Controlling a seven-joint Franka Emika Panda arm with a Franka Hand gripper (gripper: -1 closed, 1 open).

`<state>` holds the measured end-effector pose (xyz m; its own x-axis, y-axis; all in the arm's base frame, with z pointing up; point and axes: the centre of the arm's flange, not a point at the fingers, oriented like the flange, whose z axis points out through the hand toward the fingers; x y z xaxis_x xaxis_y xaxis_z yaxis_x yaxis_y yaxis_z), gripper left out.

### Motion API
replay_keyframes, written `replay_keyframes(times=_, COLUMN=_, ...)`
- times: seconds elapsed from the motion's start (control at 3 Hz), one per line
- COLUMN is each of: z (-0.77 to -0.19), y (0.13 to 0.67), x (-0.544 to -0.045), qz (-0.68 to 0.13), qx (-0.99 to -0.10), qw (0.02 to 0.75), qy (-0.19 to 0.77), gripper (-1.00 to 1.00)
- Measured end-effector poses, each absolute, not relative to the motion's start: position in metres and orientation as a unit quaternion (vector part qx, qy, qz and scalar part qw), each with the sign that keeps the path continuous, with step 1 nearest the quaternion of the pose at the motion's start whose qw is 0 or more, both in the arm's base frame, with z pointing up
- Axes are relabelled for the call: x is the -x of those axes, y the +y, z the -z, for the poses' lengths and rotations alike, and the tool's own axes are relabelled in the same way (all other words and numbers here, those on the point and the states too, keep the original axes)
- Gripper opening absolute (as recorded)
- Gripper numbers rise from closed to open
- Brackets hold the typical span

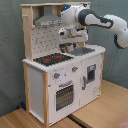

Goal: Play with the kitchen

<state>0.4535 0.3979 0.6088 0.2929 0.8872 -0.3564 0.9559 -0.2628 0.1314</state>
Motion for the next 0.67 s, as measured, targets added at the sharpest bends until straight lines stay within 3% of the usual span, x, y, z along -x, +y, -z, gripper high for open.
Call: replay_keyframes(times=0.67, z=-0.602, y=0.391, x=-0.428, qz=0.111, qx=-0.793, qw=0.168, qy=0.575, gripper=-1.00)
